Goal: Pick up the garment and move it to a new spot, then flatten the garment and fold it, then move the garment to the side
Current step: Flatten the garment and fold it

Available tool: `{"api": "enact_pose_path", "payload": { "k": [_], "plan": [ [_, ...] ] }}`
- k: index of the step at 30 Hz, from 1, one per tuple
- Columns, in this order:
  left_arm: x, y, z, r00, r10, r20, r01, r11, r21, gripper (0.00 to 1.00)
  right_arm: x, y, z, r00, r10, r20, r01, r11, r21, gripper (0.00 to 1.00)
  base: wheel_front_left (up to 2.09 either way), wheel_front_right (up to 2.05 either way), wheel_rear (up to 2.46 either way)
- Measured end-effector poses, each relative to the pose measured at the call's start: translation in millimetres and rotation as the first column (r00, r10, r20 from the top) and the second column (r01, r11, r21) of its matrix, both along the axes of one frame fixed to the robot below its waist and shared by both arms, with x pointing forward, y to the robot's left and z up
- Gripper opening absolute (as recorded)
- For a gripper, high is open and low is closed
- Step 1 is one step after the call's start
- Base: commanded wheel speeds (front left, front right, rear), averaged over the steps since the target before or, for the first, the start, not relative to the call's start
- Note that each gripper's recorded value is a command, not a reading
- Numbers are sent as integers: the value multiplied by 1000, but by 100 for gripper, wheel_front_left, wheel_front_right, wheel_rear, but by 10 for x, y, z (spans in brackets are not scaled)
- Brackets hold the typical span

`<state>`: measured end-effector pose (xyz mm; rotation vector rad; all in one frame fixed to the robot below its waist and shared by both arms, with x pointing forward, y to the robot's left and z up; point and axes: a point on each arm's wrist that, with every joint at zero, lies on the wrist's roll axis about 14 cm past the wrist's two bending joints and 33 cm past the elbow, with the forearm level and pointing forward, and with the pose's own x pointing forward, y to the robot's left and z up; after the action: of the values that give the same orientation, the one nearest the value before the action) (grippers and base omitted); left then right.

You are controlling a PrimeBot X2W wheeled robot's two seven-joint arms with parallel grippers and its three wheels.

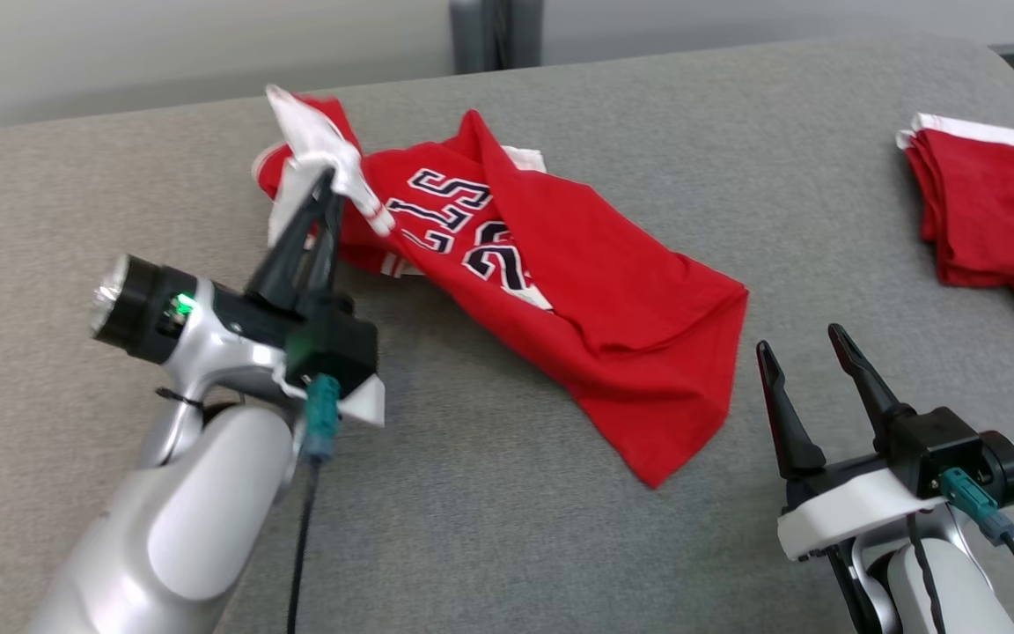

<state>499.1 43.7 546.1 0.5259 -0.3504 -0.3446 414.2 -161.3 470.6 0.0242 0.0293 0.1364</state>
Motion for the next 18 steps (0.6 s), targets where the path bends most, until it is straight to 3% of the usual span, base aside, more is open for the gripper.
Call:
{"api": "enact_pose_path", "payload": {
  "k": [8,18],
  "plan": [
    [-284,-32,-252,997,-57,-51,65,980,185,0,19,214,33,998,64,12,-64,998,1,100,0,0,0],
    [-351,-691,-162,970,-240,-48,244,942,230,0,-23,206,22,998,66,4,-66,998,-3,100,0,0,0]
  ]
}}
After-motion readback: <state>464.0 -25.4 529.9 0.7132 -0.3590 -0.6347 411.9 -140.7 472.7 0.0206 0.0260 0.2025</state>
